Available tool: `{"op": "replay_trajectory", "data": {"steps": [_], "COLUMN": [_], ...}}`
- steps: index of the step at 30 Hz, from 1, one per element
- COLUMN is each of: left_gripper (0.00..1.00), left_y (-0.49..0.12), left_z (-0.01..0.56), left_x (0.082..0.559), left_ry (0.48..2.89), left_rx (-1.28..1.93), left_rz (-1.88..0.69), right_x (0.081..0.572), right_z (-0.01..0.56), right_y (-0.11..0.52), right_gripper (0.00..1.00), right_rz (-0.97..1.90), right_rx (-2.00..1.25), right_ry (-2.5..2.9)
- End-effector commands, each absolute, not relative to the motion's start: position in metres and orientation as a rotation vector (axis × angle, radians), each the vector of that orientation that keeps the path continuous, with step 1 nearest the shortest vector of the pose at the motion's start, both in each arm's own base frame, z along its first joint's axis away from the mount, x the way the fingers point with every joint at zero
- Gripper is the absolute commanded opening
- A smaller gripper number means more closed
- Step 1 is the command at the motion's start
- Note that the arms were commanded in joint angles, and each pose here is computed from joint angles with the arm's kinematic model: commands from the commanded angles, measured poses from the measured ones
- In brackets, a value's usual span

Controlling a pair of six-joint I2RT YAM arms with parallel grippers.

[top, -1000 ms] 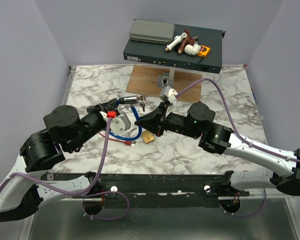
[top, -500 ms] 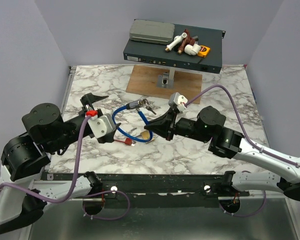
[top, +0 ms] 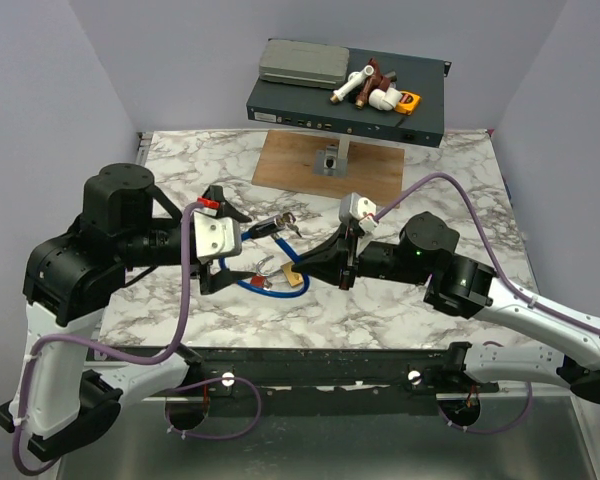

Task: Unlock with the key
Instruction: Unlock the lock.

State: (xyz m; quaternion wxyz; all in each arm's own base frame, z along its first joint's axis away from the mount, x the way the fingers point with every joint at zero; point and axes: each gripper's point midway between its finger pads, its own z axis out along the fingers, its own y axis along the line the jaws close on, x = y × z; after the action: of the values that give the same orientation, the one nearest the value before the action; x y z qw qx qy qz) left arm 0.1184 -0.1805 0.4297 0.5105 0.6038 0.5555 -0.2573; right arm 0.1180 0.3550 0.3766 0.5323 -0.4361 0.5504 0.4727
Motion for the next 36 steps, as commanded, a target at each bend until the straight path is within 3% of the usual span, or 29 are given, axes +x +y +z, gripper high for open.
{"op": "replay_trajectory", "data": {"steps": [1,8,19,22,25,30,34,36], "left_gripper": [0.80,0.77,0.69,0.61,0.46,0.01,0.00,0.00], "left_y": [-0.183,-0.182,-0.187,-0.187,-0.188,-0.192,-0.190,-0.187], "left_z": [0.420,0.425,0.410,0.410,0.416,0.434,0.439,0.440], "left_x": [0.088,0.117,0.122,0.122,0.121,0.111,0.108,0.107], "left_ry": [1.306,1.292,1.335,1.335,1.319,1.273,1.267,1.264], "left_rx": [1.550,1.433,1.460,1.462,1.456,1.429,1.404,1.398], "left_rz": [-0.770,-0.629,-0.667,-0.671,-0.684,-0.736,-0.736,-0.718], "right_x": [0.109,0.102,0.092,0.090,0.090,0.090,0.094,0.097], "right_z": [0.422,0.426,0.440,0.441,0.438,0.427,0.419,0.417], "right_y": [0.348,0.346,0.340,0.339,0.340,0.347,0.348,0.344], "right_gripper": [0.01,0.01,0.01,0.01,0.01,0.01,0.18,0.31], "right_rz": [1.160,1.183,1.222,1.228,1.231,1.244,1.236,1.219], "right_rx": [-1.019,-1.035,-1.036,-1.040,-1.044,-1.069,-1.064,-1.045], "right_ry": [1.159,1.128,1.071,1.065,1.071,1.100,1.152,1.203]}}
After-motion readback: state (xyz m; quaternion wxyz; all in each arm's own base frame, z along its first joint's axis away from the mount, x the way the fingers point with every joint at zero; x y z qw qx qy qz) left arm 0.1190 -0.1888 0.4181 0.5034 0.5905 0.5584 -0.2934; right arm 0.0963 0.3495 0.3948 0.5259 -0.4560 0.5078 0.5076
